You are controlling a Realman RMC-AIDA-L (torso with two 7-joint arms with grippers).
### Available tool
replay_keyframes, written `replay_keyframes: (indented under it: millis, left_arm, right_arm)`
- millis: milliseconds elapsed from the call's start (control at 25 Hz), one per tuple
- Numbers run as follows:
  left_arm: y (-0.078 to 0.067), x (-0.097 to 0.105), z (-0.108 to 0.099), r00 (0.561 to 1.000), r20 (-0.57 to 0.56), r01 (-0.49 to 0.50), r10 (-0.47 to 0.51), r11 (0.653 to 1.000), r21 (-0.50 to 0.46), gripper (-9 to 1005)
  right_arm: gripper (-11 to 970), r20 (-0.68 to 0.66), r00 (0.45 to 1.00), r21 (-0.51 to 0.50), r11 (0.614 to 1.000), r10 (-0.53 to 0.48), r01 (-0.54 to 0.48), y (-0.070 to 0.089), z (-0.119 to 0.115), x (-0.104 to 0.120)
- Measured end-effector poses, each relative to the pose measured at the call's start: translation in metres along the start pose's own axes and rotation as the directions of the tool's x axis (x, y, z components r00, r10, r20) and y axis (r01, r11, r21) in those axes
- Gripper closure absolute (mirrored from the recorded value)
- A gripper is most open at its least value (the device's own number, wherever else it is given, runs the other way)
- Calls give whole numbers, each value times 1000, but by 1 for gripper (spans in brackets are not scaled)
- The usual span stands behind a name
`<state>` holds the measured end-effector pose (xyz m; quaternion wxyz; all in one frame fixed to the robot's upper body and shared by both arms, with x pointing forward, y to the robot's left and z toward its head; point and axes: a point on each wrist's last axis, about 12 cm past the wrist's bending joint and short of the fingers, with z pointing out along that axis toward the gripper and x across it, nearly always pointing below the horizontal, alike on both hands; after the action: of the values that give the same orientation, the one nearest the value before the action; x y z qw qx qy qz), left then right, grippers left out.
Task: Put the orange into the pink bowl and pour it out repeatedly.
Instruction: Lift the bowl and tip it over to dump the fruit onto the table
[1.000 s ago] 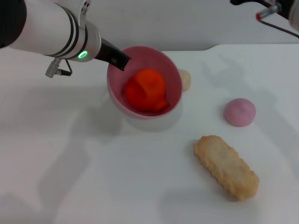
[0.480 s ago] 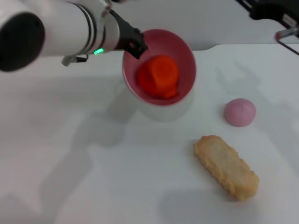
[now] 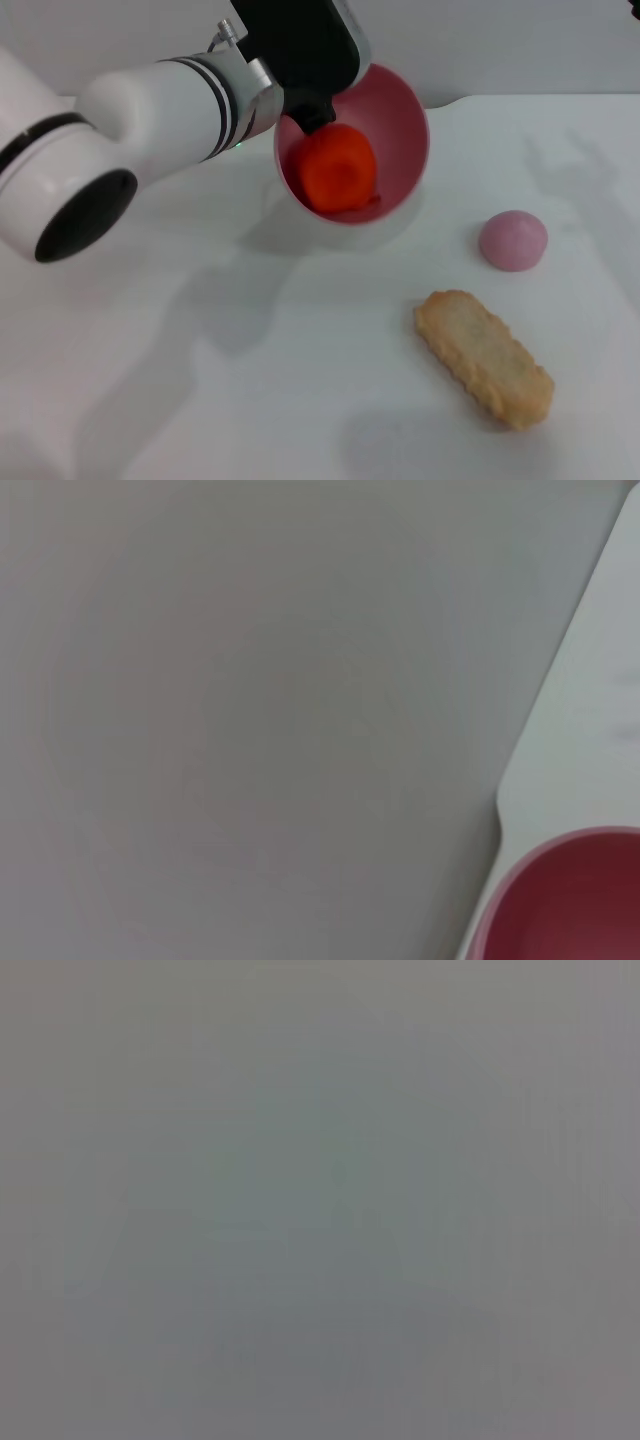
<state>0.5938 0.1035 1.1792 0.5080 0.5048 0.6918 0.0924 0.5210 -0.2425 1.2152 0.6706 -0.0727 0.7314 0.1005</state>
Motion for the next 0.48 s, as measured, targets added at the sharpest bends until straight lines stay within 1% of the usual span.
replay_keyframes:
  millis: [40,160,200,240,360,400,480]
  left_arm:
    - [0,0,0,1000,6,-16,16,1000,-8,955]
    - [-7,-2,-5,993,48,-105,108,993,-56,955]
    - [-7,-2,-5,993,48,-105,108,993,-56,955]
    - [-12,-3,-8,980,67,-182,188,979,-93,955]
    - [-16,-5,-11,965,68,-246,255,962,-116,955]
    - [-17,-6,-12,952,62,-289,299,948,-131,955]
    - [-21,-7,-13,937,55,-334,344,932,-143,955]
  right_arm:
    - [330,-1,1000,0,1000,1,-1,0,0,0]
    - [326,-4,1000,-1,1000,3,-3,0,1,1]
    - [325,-4,1000,-1,1000,4,-4,0,1,1]
    - [324,-4,1000,-1,1000,4,-4,0,2,1]
    - [320,-4,1000,-2,1000,5,-5,0,2,1]
    - [319,-4,1000,-2,1000,5,-5,0,2,1]
    - [317,-4,1000,-3,1000,5,-5,0,2,1]
